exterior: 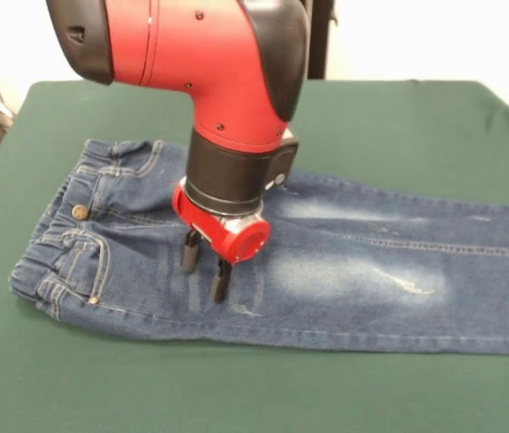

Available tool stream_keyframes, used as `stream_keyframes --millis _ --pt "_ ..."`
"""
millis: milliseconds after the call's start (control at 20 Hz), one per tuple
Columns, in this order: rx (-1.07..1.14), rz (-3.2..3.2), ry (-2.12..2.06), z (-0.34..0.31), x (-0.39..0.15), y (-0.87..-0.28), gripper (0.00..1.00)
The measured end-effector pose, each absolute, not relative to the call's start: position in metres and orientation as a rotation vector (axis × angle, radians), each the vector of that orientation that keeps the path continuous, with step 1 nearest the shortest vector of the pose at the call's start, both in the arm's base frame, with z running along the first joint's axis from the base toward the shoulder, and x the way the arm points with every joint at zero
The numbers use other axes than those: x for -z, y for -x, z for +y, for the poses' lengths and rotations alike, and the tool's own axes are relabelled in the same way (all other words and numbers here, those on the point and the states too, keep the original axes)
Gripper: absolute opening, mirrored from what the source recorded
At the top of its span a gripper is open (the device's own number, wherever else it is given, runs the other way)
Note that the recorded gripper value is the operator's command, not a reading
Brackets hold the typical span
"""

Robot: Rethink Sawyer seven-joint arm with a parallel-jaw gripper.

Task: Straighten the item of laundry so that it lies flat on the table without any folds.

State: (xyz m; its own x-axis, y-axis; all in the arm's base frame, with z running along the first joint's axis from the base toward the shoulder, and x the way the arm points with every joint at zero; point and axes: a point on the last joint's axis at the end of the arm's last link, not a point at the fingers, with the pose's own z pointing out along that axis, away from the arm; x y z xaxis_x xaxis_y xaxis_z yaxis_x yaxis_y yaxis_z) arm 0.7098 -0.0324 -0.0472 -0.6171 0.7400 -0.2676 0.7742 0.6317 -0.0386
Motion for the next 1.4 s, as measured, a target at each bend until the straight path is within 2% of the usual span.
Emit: stream_keyframes --millis 900,1400 --pt "0.250 2.623 -1.220 -0.033 0.042 -0.707 1.00" --pt "0.263 2.558 -1.210 -0.044 -0.011 -0.719 1.00"
